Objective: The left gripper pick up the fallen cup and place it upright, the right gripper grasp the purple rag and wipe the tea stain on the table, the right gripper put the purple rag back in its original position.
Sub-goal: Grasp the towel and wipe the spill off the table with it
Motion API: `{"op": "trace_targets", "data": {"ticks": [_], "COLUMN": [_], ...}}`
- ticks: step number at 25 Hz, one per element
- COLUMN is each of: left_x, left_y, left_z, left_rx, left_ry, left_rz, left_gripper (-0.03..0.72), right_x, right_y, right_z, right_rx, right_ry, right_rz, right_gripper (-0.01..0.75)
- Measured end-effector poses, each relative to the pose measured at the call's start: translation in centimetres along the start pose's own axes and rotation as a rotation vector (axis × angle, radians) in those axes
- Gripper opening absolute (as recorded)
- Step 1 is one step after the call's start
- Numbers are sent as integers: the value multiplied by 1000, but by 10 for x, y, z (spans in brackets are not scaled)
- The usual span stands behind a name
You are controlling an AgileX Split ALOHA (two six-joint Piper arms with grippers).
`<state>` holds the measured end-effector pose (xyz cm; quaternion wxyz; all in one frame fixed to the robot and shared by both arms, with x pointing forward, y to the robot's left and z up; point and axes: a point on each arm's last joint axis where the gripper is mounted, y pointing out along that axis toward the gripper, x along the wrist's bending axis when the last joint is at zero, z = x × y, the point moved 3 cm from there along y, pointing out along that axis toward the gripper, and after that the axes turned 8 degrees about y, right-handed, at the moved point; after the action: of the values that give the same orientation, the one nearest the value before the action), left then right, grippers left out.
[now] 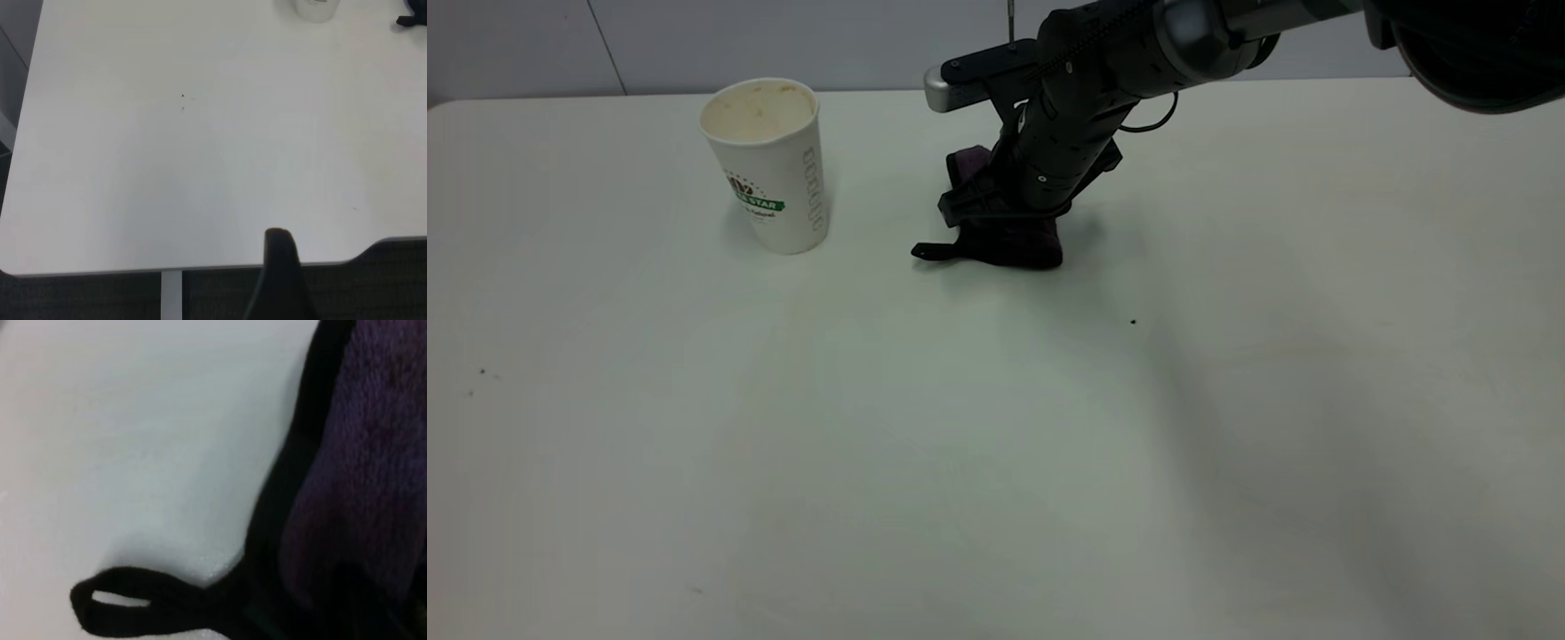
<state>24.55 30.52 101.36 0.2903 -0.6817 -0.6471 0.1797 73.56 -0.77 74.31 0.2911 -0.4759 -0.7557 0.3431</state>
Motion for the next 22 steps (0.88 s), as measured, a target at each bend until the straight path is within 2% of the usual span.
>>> {"op": "trace_targets", "data": {"ticks": [5,10,13,15,17,22], "left_x": [0,0,0,0,0,0], "left_y": [0,0,0,0,0,0], "left_z": [0,0,0,0,0,0], "left_rx": [0,0,0,0,0,0], "left_ry": [0,0,0,-1,-1,-1], "left_rz": [0,0,0,0,0,0], "left_gripper": [589,589,589,589,589,589], "right_x": [20,79,93,83,61,-35], "right_y": [0,-2,-3,-2,-1,-2], "right_z": [4,19,24,22,16,2], "right_rx": [2,22,27,30,32,76], "right_ry": [16,-35,-54,-31,6,162], "right_rz": [-34,-107,-121,-112,-90,15], "right_gripper": [62,63,63,63,63,64]}}
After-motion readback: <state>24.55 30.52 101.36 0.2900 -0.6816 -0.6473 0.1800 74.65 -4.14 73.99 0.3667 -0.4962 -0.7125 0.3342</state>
